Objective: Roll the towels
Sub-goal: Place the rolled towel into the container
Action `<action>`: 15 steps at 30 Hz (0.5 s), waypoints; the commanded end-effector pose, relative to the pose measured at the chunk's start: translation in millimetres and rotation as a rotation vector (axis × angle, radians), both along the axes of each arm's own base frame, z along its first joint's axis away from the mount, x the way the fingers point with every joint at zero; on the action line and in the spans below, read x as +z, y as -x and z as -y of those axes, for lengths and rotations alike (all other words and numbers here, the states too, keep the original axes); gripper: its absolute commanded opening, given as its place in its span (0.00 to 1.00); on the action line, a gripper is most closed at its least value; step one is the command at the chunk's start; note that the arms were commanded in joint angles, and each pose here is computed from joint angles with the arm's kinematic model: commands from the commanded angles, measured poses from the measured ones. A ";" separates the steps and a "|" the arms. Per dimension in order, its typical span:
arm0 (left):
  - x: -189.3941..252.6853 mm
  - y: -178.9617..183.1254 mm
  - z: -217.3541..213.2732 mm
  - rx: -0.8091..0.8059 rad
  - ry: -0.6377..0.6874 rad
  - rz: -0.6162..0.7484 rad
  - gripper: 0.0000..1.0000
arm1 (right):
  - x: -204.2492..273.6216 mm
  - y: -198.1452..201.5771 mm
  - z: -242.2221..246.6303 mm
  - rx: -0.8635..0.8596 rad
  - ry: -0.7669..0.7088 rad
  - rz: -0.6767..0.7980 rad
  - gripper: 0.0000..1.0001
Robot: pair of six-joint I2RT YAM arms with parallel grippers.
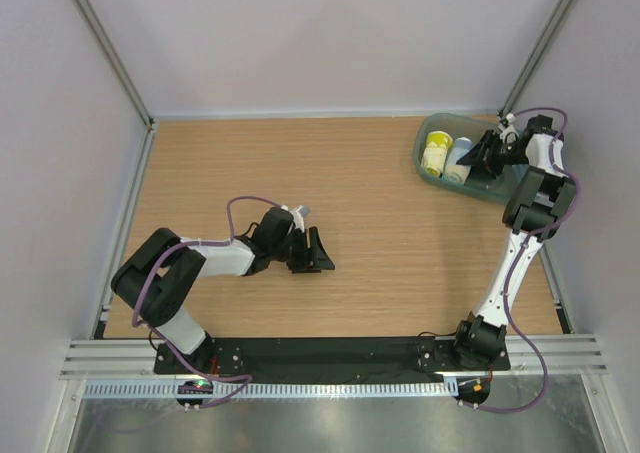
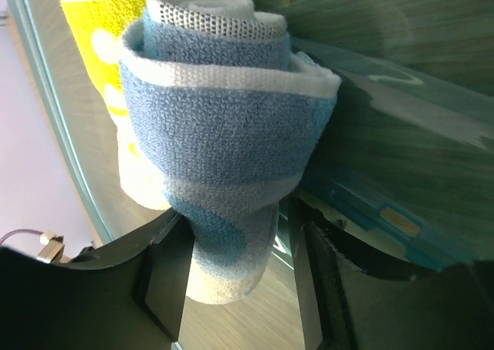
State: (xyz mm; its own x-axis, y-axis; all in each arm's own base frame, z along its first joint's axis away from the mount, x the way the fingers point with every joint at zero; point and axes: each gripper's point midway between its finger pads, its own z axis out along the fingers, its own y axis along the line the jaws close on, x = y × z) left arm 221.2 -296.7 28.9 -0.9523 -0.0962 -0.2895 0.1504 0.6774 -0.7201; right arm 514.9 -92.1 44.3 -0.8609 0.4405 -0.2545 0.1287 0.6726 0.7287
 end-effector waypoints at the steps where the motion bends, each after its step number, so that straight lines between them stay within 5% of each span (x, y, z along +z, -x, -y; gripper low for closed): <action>1: -62.3 27.2 -48.6 0.031 -0.266 -0.109 0.56 | -2.1 -0.6 23.9 -0.064 0.187 -0.022 0.57; 15: -61.8 28.1 -49.2 0.029 -0.262 -0.103 0.56 | 67.9 -0.4 20.9 -0.113 0.254 0.064 0.68</action>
